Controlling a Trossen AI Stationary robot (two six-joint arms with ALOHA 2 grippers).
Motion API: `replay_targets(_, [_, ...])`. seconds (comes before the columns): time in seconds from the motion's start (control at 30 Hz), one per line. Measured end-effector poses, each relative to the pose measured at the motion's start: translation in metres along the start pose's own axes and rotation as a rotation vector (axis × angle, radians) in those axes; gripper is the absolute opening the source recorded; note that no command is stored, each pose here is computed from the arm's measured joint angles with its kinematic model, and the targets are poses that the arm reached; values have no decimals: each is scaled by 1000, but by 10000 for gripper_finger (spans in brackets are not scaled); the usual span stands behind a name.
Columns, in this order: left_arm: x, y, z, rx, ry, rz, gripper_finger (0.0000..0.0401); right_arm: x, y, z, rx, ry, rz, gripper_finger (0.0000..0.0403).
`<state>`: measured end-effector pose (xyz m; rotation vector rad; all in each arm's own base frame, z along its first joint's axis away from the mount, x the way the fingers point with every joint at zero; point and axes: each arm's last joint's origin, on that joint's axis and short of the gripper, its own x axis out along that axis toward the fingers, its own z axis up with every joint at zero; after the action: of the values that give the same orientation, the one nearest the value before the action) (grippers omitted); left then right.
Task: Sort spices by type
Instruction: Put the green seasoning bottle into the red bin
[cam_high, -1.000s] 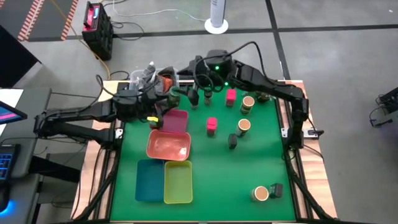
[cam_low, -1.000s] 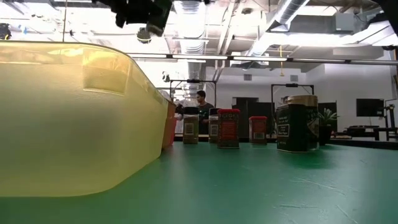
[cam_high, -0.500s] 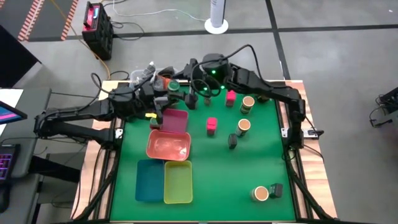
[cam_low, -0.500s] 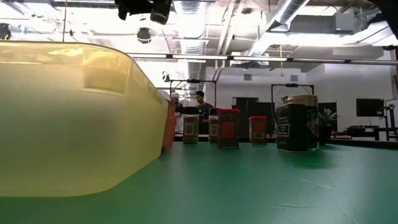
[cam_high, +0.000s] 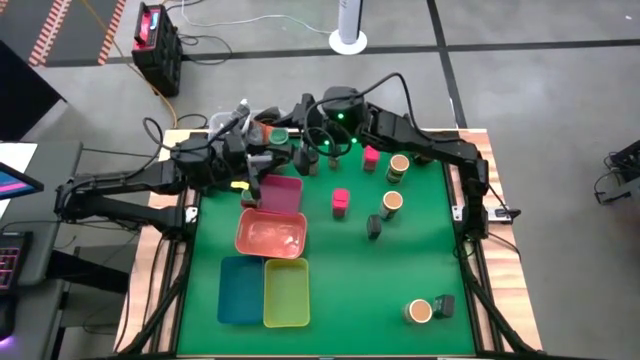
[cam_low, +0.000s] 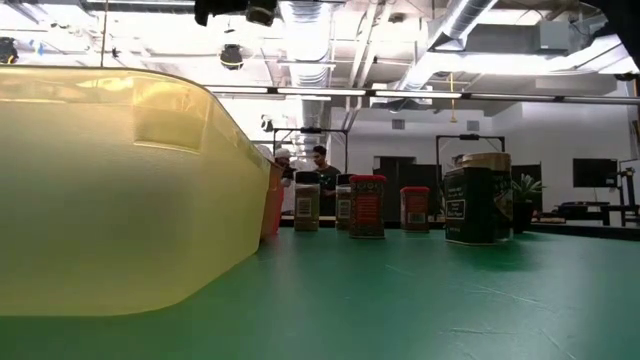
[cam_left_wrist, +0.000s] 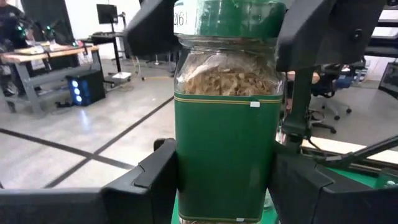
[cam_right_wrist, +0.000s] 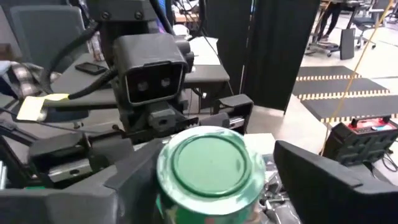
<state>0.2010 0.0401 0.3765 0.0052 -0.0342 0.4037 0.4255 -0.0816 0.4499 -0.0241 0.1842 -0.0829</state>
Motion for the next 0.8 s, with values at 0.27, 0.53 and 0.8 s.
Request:
replay_targets(0.27, [0, 0, -1, 47, 4, -6, 196, 1, 8, 0, -7, 5, 20, 230])
replay_targets(0.53, [-1, 0, -7, 126, 68, 3, 240, 1, 8, -2, -6, 19, 19, 230])
replay_targets(0.8, [-4, 2, -10, 101, 118, 52, 313, 1, 8, -2, 2, 21, 19, 230])
